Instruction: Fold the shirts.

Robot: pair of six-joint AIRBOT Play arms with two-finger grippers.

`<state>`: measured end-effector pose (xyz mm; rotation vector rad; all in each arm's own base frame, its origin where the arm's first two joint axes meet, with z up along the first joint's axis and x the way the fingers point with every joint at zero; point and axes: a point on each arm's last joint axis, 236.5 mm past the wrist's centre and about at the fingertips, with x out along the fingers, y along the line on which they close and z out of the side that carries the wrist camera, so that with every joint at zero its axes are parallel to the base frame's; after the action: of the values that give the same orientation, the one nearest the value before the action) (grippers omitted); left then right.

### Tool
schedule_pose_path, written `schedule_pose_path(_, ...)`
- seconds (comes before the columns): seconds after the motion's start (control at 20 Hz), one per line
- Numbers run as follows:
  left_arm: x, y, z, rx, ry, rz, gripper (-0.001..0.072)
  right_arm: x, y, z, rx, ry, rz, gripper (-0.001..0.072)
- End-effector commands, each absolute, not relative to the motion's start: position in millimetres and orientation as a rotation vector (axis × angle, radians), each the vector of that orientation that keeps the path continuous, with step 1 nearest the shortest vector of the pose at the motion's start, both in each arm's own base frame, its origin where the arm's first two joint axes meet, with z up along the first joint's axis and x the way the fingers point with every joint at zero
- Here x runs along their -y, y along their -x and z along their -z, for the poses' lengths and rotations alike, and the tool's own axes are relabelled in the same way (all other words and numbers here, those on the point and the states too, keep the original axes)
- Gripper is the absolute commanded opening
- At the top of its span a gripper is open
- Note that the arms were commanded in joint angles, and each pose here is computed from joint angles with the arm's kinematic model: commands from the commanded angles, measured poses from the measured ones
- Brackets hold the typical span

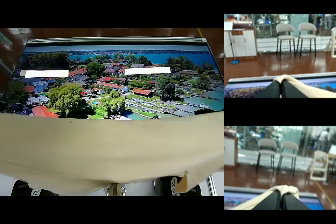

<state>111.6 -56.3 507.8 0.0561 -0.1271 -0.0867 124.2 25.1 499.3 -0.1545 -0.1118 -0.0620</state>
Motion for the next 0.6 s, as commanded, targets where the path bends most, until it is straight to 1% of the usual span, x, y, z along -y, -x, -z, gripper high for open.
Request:
schedule_pose_path(0.0,48.1,-118.2,-473.3,-0.020,-0.059,0.061,0.0042,-0.7,-124.2,-449.4,-0.111,0.126,0.148,0.0066)
schedule_pose_path(0.15,34.5,-156.5,-398.7,-0.305,-0.015,0.066,0.0043,8.3,-153.1,-380.9,-0.449,0.077,0.106,0.0066)
schedule_pose_path(0.3,9.4,-211.5,-308.8,-0.569,0.061,0.040,0.0044,19.6,-201.4,-305.5,-0.793,-0.006,0.038,0.0066)
schedule_pose_path(0.45,-7.1,-267.4,-202.8,-0.833,0.156,0.046,0.0044,14.5,-267.2,-230.9,-1.029,-0.138,-0.102,0.0066)
schedule_pose_path(0.55,-10.6,-307.9,-151.5,-0.922,0.241,0.062,0.0044,9.9,-326.2,-196.7,-1.044,-0.216,-0.164,0.0066)
